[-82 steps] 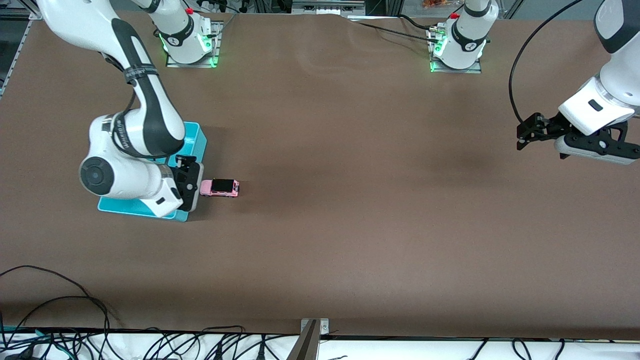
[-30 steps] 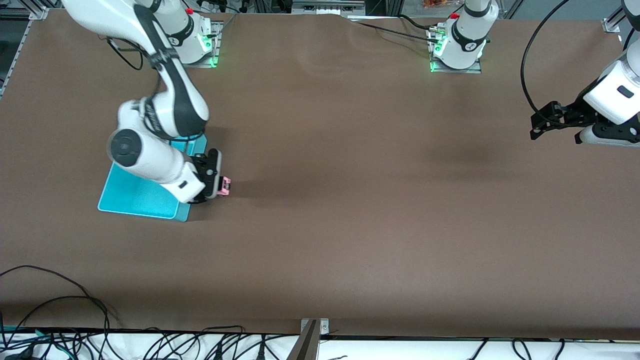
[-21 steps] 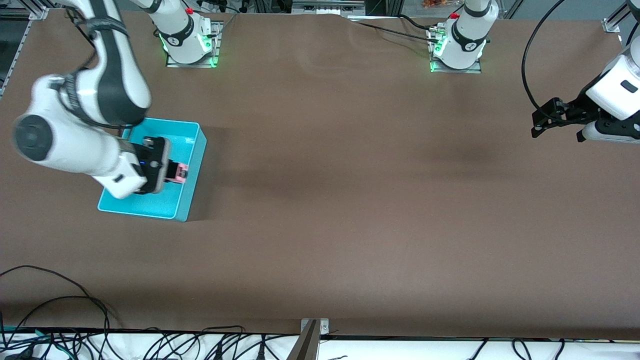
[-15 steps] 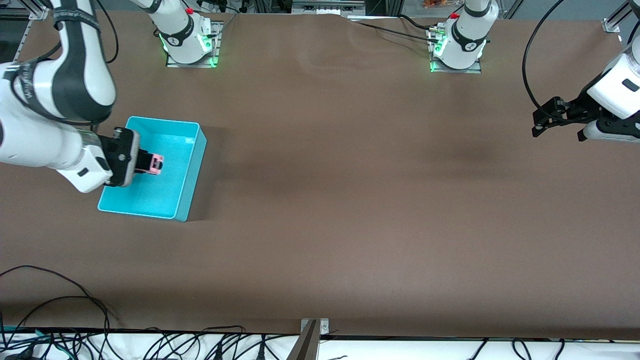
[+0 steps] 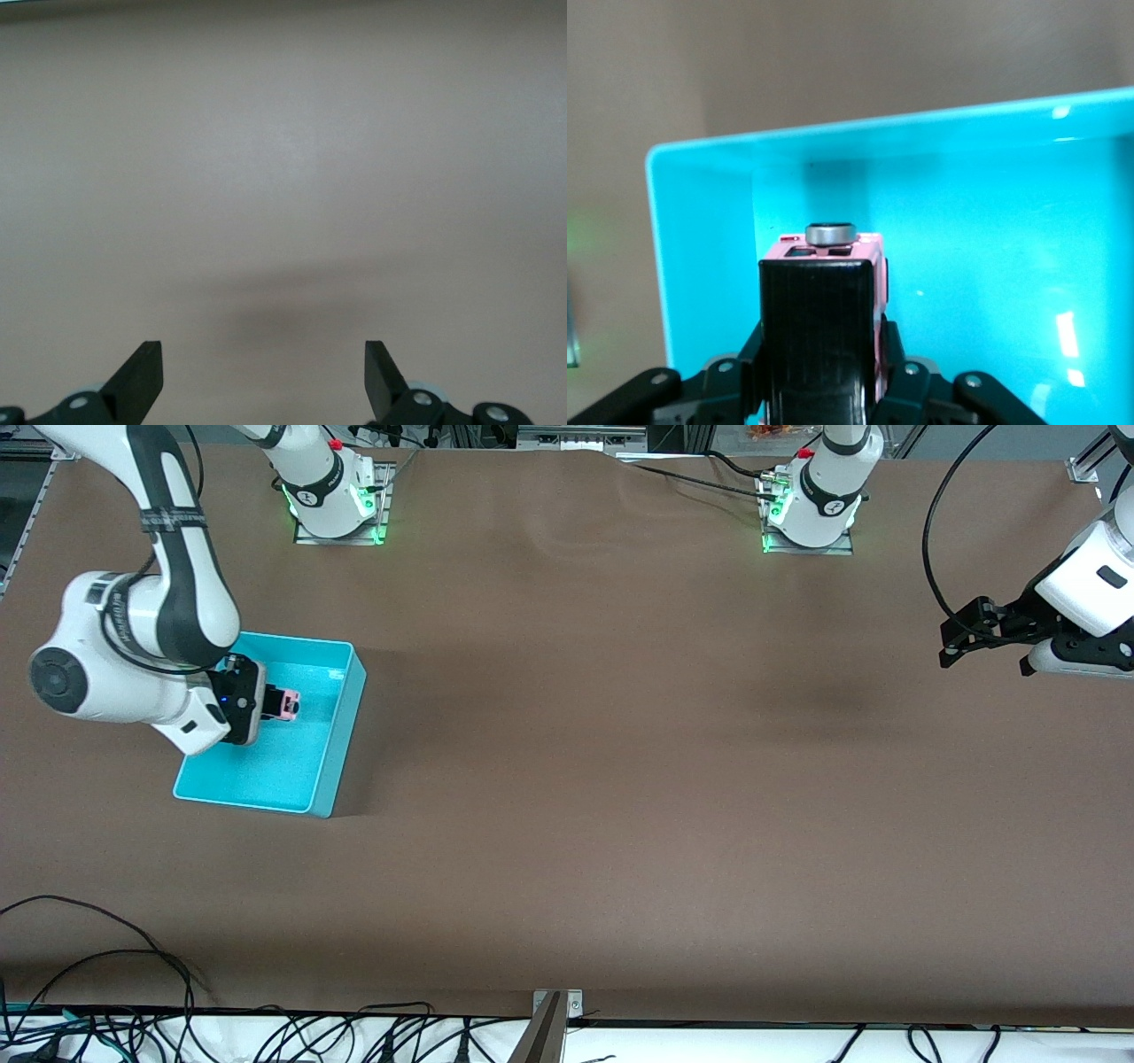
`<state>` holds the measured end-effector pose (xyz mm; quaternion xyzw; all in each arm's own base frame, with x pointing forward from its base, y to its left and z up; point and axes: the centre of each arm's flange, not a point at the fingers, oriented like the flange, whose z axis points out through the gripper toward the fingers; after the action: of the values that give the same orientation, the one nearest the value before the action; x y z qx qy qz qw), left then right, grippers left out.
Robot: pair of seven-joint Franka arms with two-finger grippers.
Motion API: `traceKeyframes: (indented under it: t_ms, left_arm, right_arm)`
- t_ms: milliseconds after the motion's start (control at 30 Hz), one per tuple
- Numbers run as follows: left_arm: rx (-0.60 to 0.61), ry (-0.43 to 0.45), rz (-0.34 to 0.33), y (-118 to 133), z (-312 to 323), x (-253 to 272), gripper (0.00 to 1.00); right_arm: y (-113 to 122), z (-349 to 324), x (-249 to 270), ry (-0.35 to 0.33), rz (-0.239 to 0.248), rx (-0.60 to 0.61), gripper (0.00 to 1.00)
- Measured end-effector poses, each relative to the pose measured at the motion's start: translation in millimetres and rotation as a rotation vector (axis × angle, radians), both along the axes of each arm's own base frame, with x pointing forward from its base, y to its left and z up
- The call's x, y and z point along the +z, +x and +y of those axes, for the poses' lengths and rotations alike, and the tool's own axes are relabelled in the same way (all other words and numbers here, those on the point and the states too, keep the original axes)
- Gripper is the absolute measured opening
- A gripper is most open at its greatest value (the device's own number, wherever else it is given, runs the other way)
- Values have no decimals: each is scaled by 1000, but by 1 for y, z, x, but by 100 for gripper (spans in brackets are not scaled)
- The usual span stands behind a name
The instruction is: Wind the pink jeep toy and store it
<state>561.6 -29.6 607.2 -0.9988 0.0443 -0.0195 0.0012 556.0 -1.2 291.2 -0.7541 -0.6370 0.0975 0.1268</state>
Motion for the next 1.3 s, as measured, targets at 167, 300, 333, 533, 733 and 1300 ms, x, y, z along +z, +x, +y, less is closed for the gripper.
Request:
traceKeyframes:
  t_ms: [167, 300, 333, 533, 733, 1300]
  left_arm:
    - [0, 0, 1, 0, 0, -1, 100]
    - [0, 0, 2, 1, 0, -1, 100]
    - [0, 0, 2, 1, 0, -1, 100]
    - [1, 0, 3, 1, 0, -2, 100]
    - [5, 0, 3, 1, 1, -2, 100]
    - [8, 0, 4, 1, 1, -2, 100]
  right_arm:
    - [-26, -4, -37, -3, 0, 14, 52]
    - [-43, -8, -60, -10, -11, 18, 52]
    - [-47, -8, -65, -11, -13, 21, 52]
    - [-61, -11, -82, -14, -35, 41, 52]
    - [-63, -11, -83, -6, -41, 31, 66]
    - [0, 1, 13, 38, -117, -15, 100]
